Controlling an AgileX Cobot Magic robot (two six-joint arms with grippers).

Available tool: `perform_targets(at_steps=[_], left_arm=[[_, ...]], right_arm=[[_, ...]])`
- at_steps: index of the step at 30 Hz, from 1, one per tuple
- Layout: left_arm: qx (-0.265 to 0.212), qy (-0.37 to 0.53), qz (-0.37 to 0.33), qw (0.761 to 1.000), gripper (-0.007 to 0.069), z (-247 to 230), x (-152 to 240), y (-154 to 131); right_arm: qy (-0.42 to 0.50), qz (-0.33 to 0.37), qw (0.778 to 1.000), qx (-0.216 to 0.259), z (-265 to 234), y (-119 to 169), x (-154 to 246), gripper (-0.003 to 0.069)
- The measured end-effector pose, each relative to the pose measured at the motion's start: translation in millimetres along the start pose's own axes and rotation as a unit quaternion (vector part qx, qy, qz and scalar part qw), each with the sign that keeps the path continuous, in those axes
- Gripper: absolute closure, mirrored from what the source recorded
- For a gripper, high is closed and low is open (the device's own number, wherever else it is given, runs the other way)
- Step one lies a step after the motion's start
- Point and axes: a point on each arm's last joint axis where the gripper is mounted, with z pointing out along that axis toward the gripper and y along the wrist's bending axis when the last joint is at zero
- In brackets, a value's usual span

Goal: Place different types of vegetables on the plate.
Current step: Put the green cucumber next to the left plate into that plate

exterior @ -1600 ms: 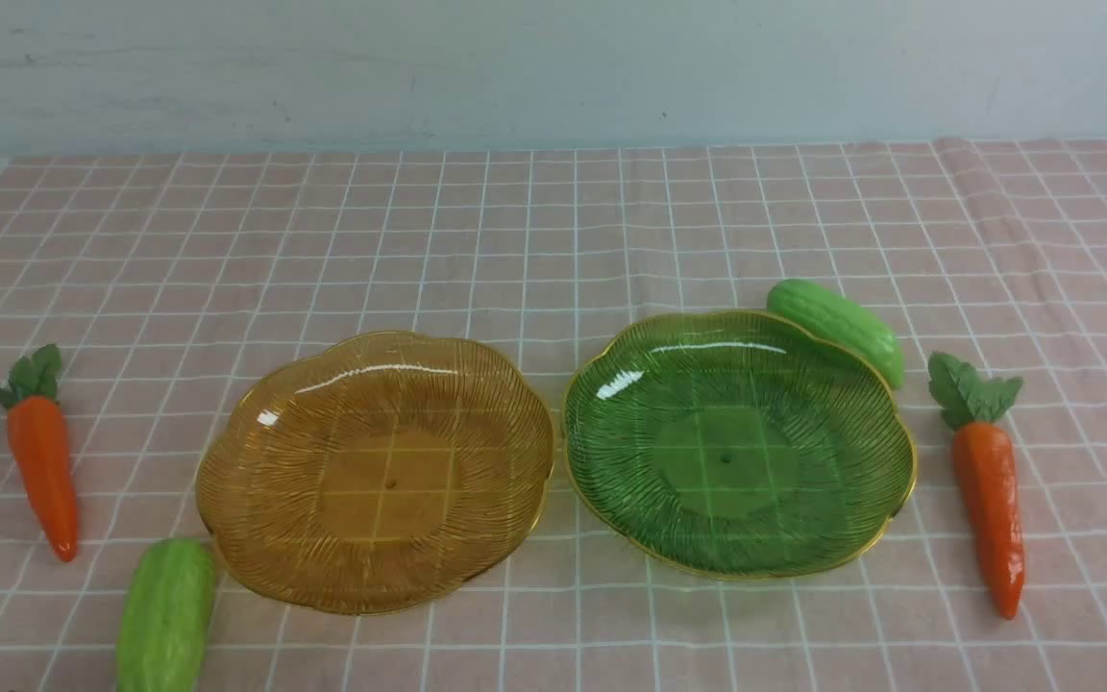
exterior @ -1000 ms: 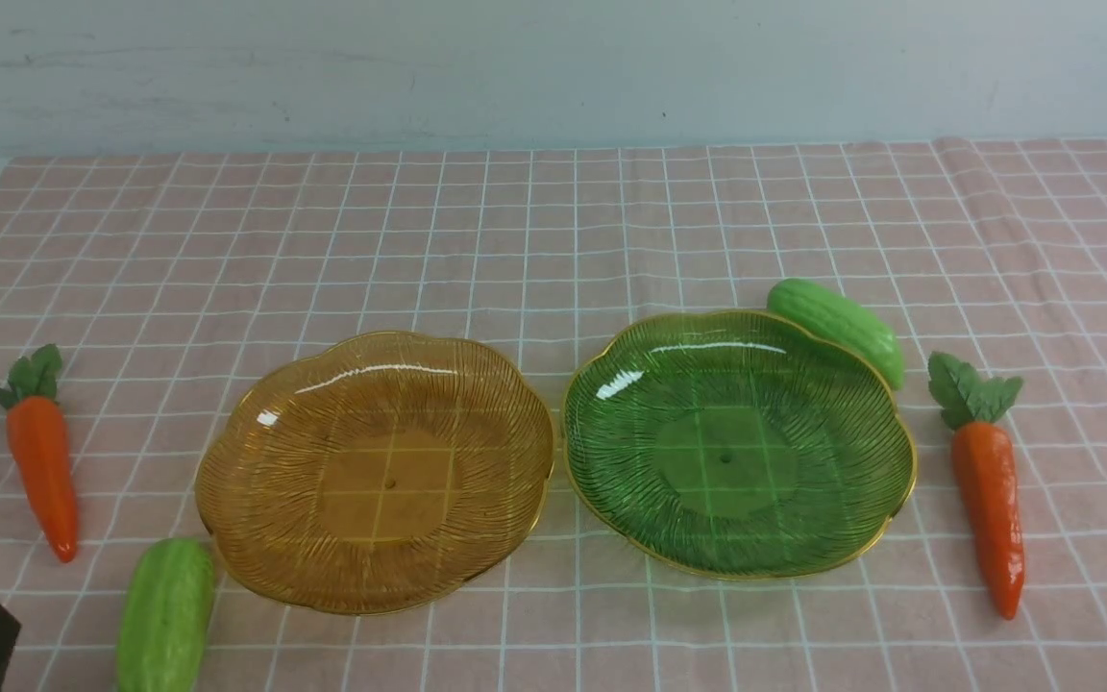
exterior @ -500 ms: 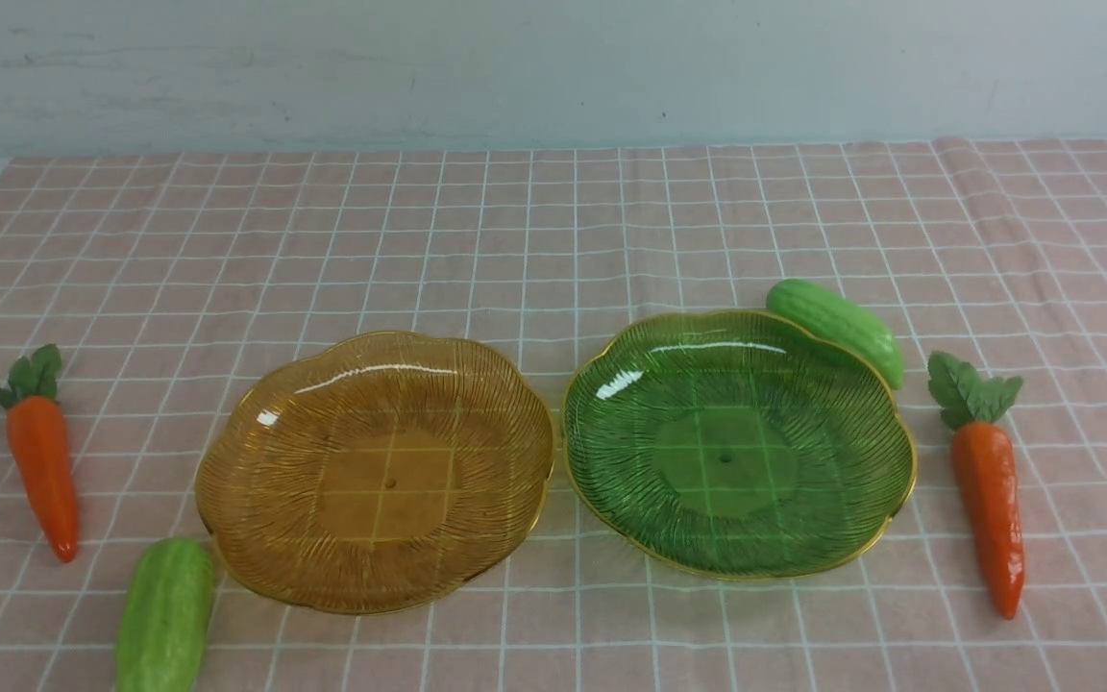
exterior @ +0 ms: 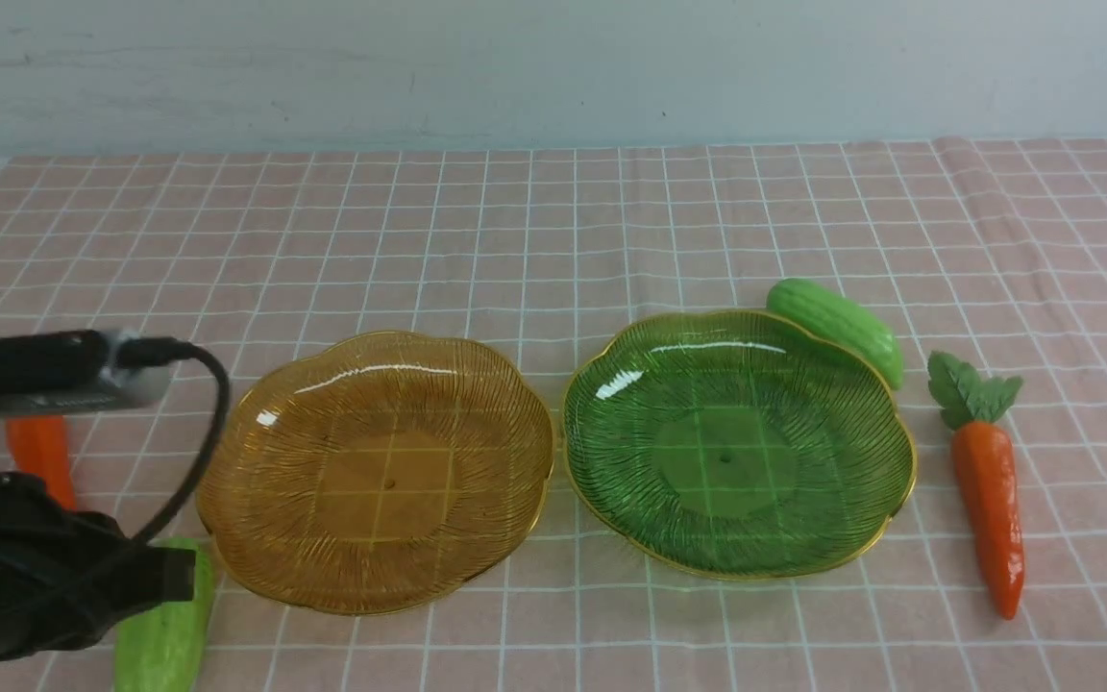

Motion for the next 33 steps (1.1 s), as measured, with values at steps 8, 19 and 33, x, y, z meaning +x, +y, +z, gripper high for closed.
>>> perform_targets(at_steps=[8, 19, 33], left_arm=[[-0.094, 0.085, 0.01, 0.992, 0.0629, 44.0, -6.2, 23.1], [-0.113, 0.117, 0.007, 0.987, 0.0228, 83.1, -10.2, 32.7], [-0.132, 0.156, -0.027, 0.979, 0.0041, 128.6, -6.9, 43.9]], right_arm=[[-0.011, 0.052, 0.999, -0.004, -0.3, 2.7, -5.3, 0.0674], [0.25, -0.128, 0.96, -0.019, 44.8, 80.3, -78.5, 0.0674], [0.326, -0.138, 0.933, -0.065, 65.3, 89.1, -73.9, 0.0674]])
